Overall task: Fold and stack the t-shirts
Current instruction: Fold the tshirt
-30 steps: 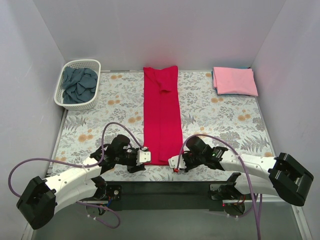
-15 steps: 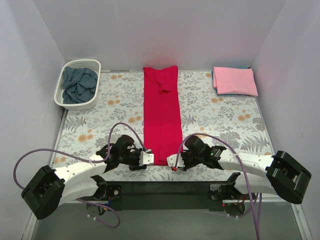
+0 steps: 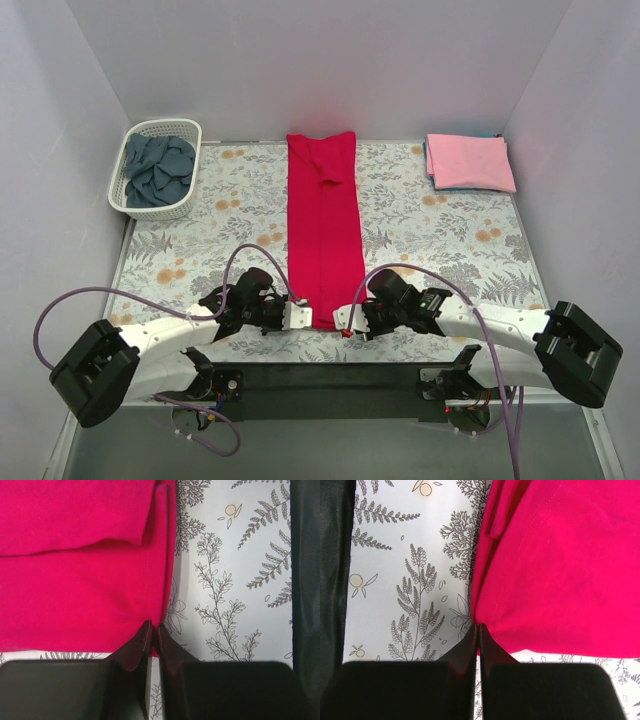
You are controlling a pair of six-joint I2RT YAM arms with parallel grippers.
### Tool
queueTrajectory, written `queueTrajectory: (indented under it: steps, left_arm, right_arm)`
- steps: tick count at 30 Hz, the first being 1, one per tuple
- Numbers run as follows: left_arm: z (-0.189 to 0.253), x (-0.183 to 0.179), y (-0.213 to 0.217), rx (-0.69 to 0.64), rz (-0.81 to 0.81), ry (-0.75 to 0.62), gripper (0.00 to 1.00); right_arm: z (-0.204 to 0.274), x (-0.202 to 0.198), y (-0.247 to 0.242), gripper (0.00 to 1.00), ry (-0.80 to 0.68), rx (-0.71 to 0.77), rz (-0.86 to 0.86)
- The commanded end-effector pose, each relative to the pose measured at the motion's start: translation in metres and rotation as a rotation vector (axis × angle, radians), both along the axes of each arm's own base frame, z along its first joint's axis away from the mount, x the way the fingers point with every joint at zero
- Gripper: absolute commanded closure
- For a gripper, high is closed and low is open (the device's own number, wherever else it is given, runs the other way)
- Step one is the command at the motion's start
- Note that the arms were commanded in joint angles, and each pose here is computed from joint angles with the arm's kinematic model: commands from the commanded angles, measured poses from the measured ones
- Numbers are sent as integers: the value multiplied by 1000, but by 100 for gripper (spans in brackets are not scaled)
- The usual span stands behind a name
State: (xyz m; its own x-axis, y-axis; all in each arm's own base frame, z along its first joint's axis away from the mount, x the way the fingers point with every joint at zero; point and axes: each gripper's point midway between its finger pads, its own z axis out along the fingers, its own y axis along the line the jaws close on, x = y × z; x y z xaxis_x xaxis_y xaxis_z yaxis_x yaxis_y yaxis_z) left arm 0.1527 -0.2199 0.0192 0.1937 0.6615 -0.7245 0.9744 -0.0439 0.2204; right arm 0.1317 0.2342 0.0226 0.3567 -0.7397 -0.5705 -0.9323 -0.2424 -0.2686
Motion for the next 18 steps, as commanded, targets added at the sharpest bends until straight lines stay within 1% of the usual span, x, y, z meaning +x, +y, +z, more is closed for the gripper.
queueTrajectory:
  steps: [1, 5, 7, 9, 12, 15, 18]
  left_arm:
    - [4, -8, 8, 40, -9, 27, 100]
    - [17, -21, 4, 11, -38, 80, 100]
    - [24, -29, 3, -5, -45, 122, 100]
    - [34, -32, 1, -36, -28, 134, 100]
    - [42, -25, 0, -36, 14, 133, 100]
    - [58, -4, 0, -70, 71, 149, 100]
    - [72, 20, 2, -95, 89, 115, 100]
  right_arm:
    - [13, -8, -4, 99, 56, -11, -33]
    - [26, -13, -2, 99, 84, 16, -36]
    - [34, -13, 0, 99, 75, 32, -32]
    - [42, -9, 1, 99, 55, 47, -38]
    - [58, -2, 6, 99, 26, 69, -57]
    - [68, 10, 6, 99, -24, 79, -72]
    - [77, 28, 6, 99, -58, 90, -87]
